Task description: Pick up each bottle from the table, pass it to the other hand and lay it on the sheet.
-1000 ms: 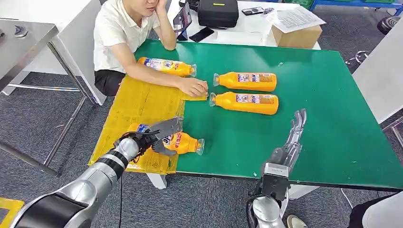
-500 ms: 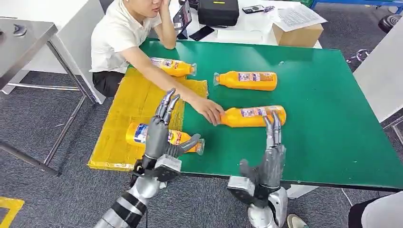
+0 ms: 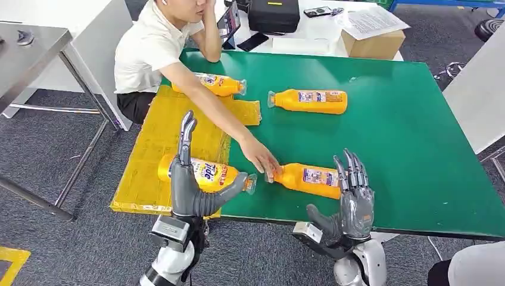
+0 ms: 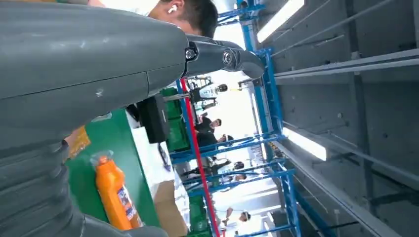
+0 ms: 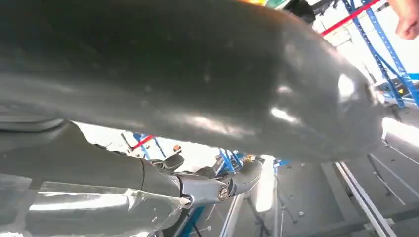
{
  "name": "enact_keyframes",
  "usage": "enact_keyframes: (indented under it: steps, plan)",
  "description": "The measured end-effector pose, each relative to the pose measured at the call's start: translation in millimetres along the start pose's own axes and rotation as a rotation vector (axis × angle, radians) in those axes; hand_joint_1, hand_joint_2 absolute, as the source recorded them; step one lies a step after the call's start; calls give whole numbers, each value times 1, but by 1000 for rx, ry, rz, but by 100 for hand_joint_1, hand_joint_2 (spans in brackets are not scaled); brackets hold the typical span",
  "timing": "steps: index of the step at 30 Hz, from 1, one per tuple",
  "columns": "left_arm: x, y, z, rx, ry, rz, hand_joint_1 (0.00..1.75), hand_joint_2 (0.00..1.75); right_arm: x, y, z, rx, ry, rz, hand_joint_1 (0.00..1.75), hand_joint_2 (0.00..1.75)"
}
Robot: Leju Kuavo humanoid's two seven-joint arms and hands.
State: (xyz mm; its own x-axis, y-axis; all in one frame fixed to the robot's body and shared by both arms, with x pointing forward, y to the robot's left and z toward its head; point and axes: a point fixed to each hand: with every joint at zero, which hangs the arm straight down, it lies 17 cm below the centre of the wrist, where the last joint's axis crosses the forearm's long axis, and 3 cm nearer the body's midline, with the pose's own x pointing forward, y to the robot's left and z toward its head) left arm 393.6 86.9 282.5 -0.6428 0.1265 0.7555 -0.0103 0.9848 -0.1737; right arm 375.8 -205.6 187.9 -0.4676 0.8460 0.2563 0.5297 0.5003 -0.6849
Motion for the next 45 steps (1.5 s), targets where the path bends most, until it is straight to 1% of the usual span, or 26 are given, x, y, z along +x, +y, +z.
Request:
enact_keyframes:
  steps: [3,4,6,7,9,10,11,14,16,18,20,22,23,24,28,36,43,45]
  plan:
    - [3,-1,0,-2,-5,6,0,175,-1,3,2,16,-6,17,0,0]
    - [4,-2,0,-3,-9,9,0,175,-2,7,4,41,-20,46,0,175]
    - [8,-2,0,-6,-19,13,0,175,-8,16,8,91,-38,106,0,175]
    - [9,-1,1,-7,-22,13,0,175,-15,20,13,110,-30,122,0,175]
    - [9,-1,6,-16,-13,-4,0,175,-37,31,21,168,23,175,0,175]
    - [5,1,9,-15,10,-22,0,175,-51,36,27,195,67,193,0,175]
    - [-3,1,16,-24,52,-40,0,175,-65,41,35,227,107,213,0,175]
    - [-30,2,40,-51,185,-51,0,175,-100,44,56,294,184,282,0,175]
    - [-42,-1,53,-76,236,-46,0,175,-130,49,75,350,258,320,0,175]
    - [-48,-7,62,-100,271,-27,0,175,-152,54,90,399,298,340,0,175]
    - [-51,-12,67,-118,296,-10,0,175,-169,59,98,440,320,348,0,175]
    - [-54,-17,71,-135,319,8,0,175,-186,71,112,519,363,324,0,175]
    - [-55,-20,73,-144,327,16,0,175,-193,77,116,555,375,311,0,175]
    - [-55,-20,73,-146,328,17,0,175,-198,79,112,560,375,307,0,175]
    - [-55,-26,73,-162,329,27,0,175,-209,85,102,571,366,303,0,175]
    - [-58,-22,72,-143,332,18,0,175,-196,101,85,582,297,312,0,175]
    - [-57,-22,72,-142,331,18,0,175,-192,107,81,593,273,314,0,175]
    - [-58,-23,72,-143,332,20,0,175,-190,107,79,590,250,334,0,175]
